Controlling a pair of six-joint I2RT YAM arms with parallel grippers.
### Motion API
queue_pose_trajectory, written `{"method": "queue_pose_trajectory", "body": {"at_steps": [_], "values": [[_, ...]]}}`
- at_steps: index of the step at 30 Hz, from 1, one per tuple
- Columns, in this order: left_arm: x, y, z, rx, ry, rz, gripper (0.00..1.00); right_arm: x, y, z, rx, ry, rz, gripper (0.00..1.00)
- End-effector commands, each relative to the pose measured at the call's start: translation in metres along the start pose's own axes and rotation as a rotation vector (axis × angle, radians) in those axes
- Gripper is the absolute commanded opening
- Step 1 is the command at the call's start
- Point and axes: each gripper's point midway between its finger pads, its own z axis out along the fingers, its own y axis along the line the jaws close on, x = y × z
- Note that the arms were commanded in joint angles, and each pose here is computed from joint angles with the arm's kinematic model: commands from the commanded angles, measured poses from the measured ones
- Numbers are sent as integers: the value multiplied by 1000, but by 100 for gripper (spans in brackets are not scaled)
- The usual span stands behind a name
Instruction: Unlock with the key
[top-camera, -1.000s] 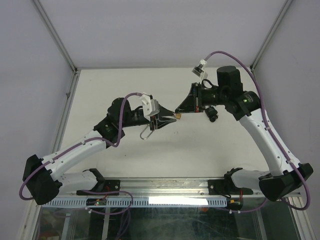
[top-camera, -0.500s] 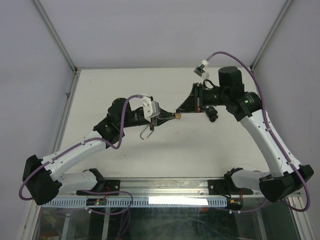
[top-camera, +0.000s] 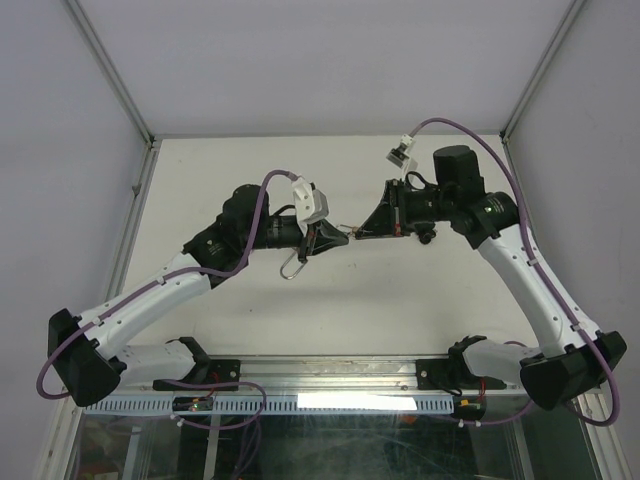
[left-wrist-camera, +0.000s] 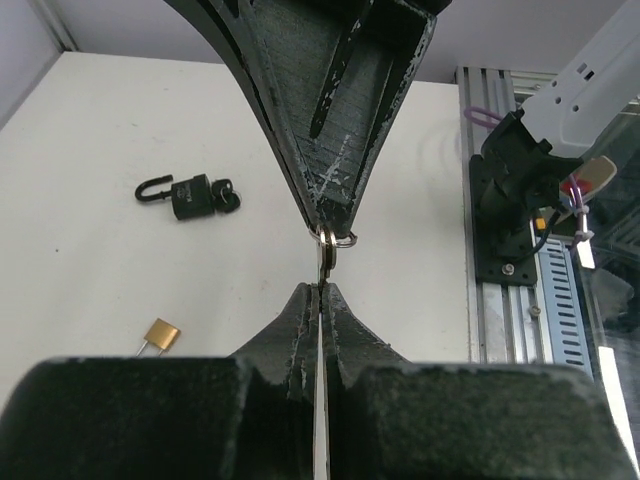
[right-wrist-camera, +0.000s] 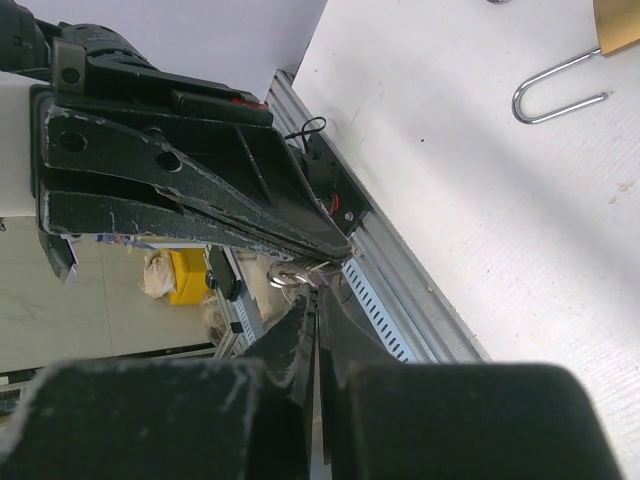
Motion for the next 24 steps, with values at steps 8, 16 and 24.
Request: {"method": "queue_pose_trajectory", "body": {"at_steps": [8,16,24], "values": [[-27,-11,-3,44,-23,8,0,5,5,-12,-13,6,-76,37],[-18,-6,-3,21,49,-18,0,-19,11,-14,12,-57,-133,50],[-24,-14,-4,57,34,-29,0,-27,28,2,-113,-117,-177,61]]}}
